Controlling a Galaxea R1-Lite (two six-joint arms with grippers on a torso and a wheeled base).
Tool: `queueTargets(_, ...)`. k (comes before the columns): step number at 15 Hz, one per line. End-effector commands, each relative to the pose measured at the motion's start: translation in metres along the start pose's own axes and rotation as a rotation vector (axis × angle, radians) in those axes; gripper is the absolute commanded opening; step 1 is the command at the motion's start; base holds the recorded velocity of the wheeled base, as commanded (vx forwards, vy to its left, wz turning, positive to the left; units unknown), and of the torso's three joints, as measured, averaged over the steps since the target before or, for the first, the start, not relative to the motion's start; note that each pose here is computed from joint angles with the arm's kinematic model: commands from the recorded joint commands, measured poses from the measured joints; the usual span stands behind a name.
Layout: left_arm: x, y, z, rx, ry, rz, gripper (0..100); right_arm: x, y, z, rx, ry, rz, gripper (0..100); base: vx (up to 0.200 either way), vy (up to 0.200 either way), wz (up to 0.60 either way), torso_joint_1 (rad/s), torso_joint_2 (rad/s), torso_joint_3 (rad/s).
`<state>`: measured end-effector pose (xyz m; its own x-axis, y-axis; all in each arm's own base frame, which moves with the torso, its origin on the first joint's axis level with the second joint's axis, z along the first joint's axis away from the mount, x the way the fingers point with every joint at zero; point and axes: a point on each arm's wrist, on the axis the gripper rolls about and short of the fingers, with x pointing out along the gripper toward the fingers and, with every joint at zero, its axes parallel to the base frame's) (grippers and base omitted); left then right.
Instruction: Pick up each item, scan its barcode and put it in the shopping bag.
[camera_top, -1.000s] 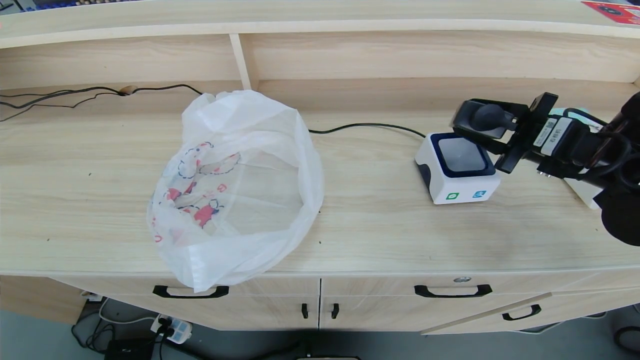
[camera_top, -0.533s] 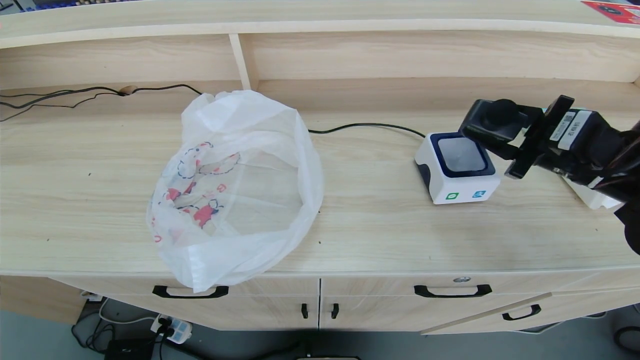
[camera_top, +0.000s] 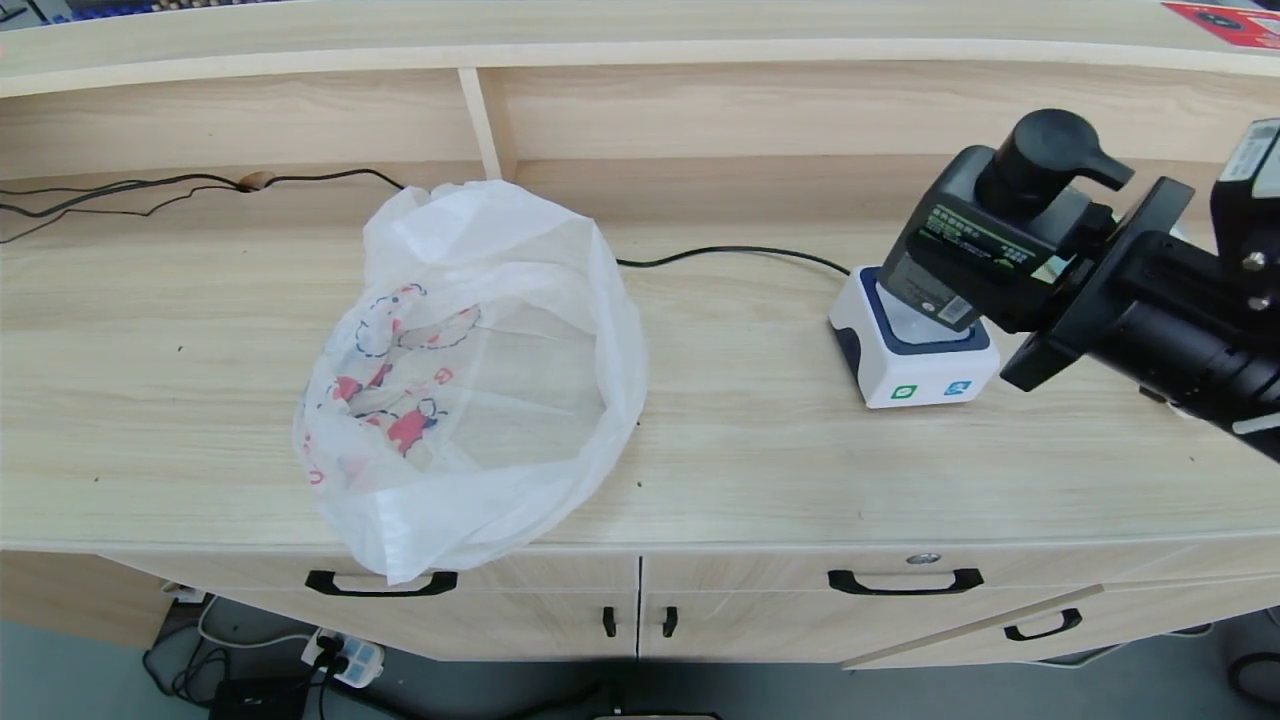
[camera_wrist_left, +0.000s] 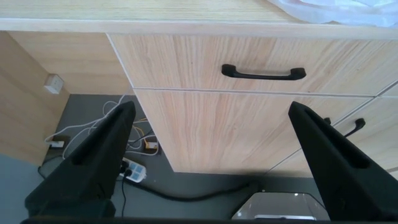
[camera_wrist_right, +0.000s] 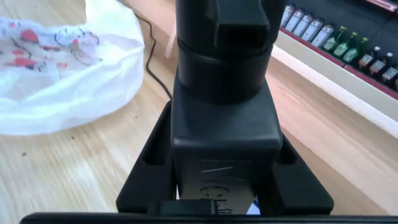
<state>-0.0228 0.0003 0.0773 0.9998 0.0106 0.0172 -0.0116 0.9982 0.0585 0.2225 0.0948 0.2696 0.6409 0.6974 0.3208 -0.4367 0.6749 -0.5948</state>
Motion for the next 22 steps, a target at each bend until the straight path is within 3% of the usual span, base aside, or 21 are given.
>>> queueTargets(1,0.0,0.0,0.0,-0.005,-0.001,0.0,100,0.0,0.002,0.017,0.044,-0.045,-0.018,0,0.0,0.0,0.0,0.0,0.0,0.0)
queueTargets(6,0.0,0.0,0.0,-0.008,-0.001,0.0,100,-0.024,0.01,0.018,0.337,0.047,-0.188,0,0.0,0.0,0.0,0.0,0.0,0.0)
queueTargets(12,0.0,0.0,0.0,-0.01,0.0,0.0,100,-0.032,0.016,0.013,0.373,0.076,-0.18,0,-0.167,0.167,0.0,0.005,0.0,0.001)
queueTargets(17,0.0,0.0,0.0,-0.01,-0.001,0.0,100,-0.031,0.016,0.012,0.377,0.08,-0.178,0,0.0,0.04,0.0,-0.002,0.0,0.0)
queueTargets(22,0.0,0.0,0.0,-0.008,-0.001,0.0,100,-0.028,0.015,0.012,0.377,0.079,-0.177,0,0.0,0.0,0.6,0.009,0.0,0.002)
